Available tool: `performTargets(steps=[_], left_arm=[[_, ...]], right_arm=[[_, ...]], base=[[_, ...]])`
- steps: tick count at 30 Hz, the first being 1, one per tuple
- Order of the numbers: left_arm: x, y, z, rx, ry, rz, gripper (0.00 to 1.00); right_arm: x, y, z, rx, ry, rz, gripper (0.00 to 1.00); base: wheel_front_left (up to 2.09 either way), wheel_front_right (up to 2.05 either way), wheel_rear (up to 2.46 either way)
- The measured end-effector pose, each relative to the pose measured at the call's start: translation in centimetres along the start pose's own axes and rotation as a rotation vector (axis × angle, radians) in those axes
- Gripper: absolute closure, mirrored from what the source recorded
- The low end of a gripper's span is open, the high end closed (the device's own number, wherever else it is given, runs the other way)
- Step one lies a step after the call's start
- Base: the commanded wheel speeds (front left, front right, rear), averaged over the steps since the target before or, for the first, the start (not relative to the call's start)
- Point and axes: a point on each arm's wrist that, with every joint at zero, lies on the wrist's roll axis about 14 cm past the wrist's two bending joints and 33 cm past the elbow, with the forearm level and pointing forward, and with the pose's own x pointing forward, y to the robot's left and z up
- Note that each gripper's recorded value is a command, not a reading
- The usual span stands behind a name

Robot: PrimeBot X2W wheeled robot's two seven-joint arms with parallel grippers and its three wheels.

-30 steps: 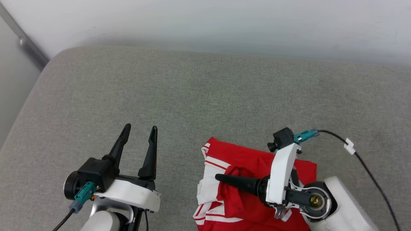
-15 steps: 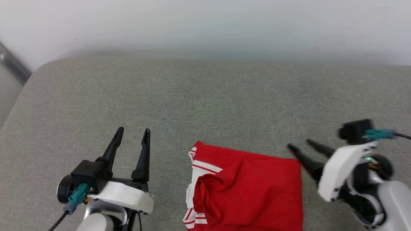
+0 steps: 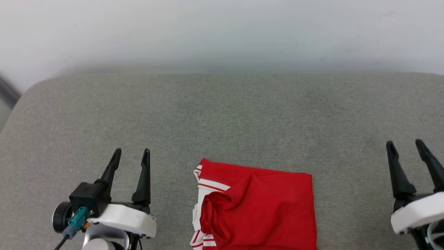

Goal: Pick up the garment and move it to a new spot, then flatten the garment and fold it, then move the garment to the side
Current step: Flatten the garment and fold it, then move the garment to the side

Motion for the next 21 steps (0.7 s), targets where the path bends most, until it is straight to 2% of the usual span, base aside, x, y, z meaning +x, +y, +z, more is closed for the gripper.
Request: performTargets(steps=[3, 13, 21], left_arm=[[-0.5, 0.0, -0.3, 0.003, 0.007, -0.001, 0.0], [-2.7, -0.5, -1.3, 0.005, 0.042, -0.01, 0.0], [-3.0, -0.4, -1.4, -0.004, 0.045, -0.002, 0.0]], right_arm=[[-1.4, 0.6, 0.3, 0.007, -0.035, 0.003, 0.0], [-4.6, 1.6, -0.4, 0.025, -0.028, -0.003, 0.0], [-5.2, 1.6, 0.1, 0.015, -0.027, -0.008, 0.0]], base=[[0.0, 0.0, 0.0], [0.0, 0.0, 0.0], [0.0, 0.0, 0.0]])
